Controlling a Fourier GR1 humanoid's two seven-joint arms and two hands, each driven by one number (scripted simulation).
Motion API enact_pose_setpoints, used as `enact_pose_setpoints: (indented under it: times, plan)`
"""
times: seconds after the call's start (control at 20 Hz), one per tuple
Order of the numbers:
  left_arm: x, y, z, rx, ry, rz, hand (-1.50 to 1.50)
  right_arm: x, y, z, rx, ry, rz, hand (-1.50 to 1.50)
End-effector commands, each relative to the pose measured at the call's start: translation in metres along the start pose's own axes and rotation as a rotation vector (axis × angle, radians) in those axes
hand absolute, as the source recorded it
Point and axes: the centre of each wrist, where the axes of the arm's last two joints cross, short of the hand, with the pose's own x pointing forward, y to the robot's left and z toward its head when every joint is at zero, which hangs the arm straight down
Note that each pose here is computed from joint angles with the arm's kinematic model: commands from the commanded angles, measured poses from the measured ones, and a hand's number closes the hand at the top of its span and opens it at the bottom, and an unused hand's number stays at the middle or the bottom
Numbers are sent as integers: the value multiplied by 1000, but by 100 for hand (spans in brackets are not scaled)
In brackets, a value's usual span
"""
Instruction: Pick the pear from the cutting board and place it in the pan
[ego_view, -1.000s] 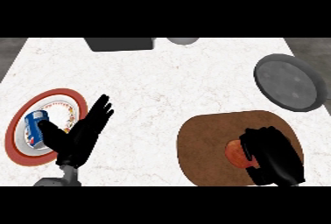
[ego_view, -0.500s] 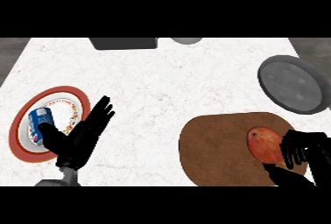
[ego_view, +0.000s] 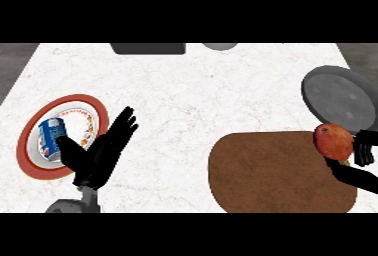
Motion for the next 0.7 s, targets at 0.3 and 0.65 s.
enact_pose_setpoints:
  times: [0.3, 0.65]
  plan:
    - [1, -11, -5, -14, 4, 7, 0, -75, 18, -61, -149, 10, 116, 150]
    - [9, -9, -17, -31, -5, 5, 0, -89, -3, -121, -375, 111, 109, 150]
